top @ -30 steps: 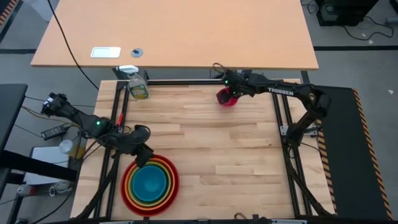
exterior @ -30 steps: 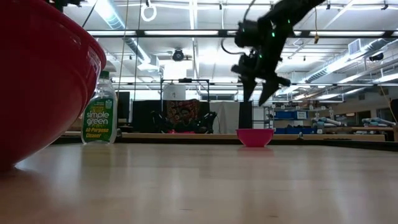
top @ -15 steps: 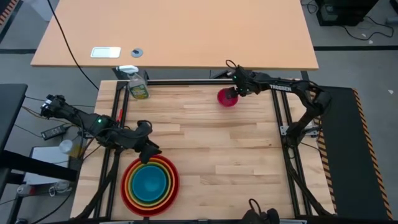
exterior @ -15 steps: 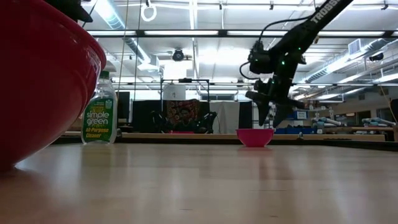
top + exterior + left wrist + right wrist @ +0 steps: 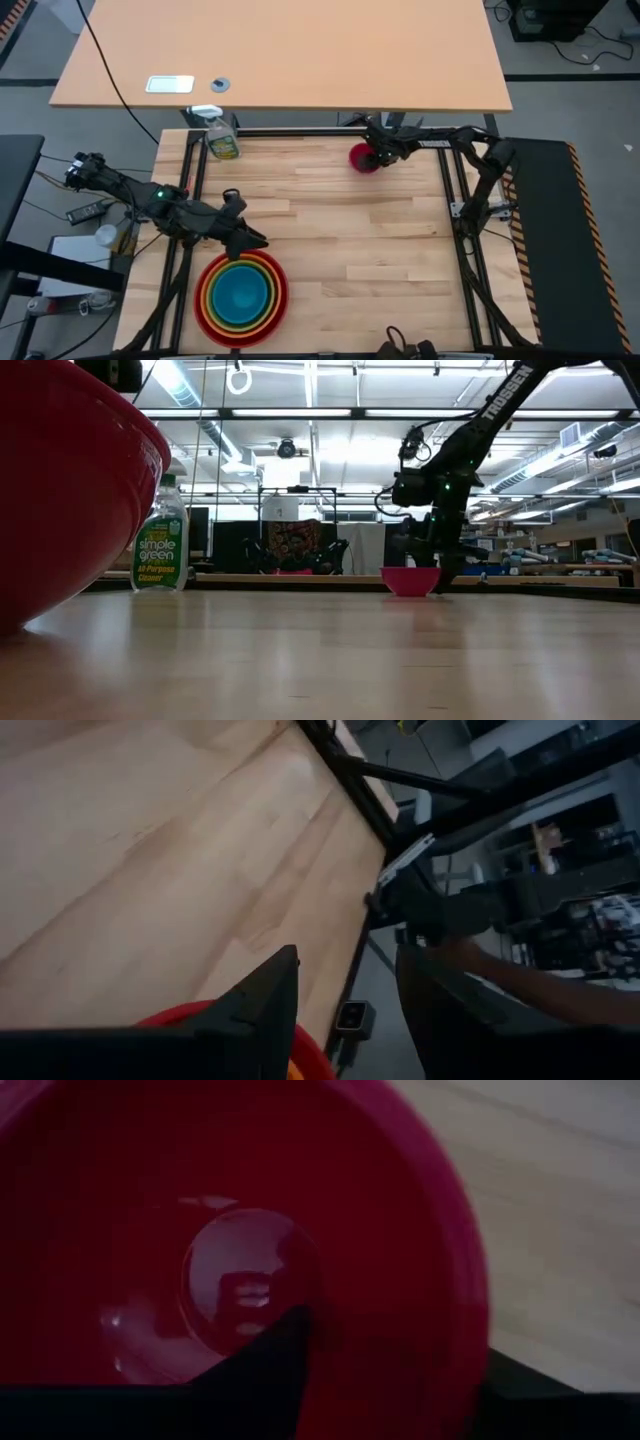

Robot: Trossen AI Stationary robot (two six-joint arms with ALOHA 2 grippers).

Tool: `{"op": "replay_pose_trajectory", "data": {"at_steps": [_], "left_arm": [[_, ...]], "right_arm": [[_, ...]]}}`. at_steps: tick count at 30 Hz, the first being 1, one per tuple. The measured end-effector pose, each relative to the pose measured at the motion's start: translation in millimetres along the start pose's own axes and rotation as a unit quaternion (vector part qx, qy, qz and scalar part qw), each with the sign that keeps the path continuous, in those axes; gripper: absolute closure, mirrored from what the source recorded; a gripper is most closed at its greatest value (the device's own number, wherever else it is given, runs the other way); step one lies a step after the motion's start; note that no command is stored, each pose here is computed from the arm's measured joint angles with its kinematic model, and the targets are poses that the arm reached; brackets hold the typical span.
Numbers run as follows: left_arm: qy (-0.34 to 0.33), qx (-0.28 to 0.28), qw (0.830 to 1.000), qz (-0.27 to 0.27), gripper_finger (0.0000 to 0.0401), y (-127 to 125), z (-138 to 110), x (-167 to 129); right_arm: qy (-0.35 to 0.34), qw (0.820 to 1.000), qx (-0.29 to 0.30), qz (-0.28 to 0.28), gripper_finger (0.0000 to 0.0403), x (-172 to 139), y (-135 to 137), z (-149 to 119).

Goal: Nest bowls inside each other
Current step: Stack the small pink bowl on top of the blue bowl

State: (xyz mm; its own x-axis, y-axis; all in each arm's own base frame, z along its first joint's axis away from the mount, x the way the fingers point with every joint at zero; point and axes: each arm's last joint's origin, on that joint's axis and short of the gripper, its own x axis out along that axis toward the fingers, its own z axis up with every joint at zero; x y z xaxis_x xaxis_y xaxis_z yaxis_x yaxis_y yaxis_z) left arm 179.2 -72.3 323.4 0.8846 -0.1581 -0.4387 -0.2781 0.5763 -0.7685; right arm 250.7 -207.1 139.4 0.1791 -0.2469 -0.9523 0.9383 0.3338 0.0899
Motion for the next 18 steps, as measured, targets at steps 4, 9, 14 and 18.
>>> {"op": "replay_pose_trajectory", "data": {"at_steps": [4,9,14,18], "left_arm": [[-0.002,-0.001,1.0,0.002,0.0229,1,1,0],[-0.017,-0.003,0.999,0.038,0.0229,10,11,2],[-0.038,0.046,0.992,0.115,0.0229,26,22,16],[-0.052,0.035,0.988,0.144,0.0226,35,34,40]], "right_arm": [[-0.007,1.0,-0.023,0.007,0.0287,-4,10,-4],[-0.012,0.998,-0.045,0.038,0.0359,-16,25,-11],[-0.018,0.995,-0.074,0.068,0.0383,-36,56,-28],[-0.038,0.99,-0.083,0.106,0.0382,-62,91,-39]]}}
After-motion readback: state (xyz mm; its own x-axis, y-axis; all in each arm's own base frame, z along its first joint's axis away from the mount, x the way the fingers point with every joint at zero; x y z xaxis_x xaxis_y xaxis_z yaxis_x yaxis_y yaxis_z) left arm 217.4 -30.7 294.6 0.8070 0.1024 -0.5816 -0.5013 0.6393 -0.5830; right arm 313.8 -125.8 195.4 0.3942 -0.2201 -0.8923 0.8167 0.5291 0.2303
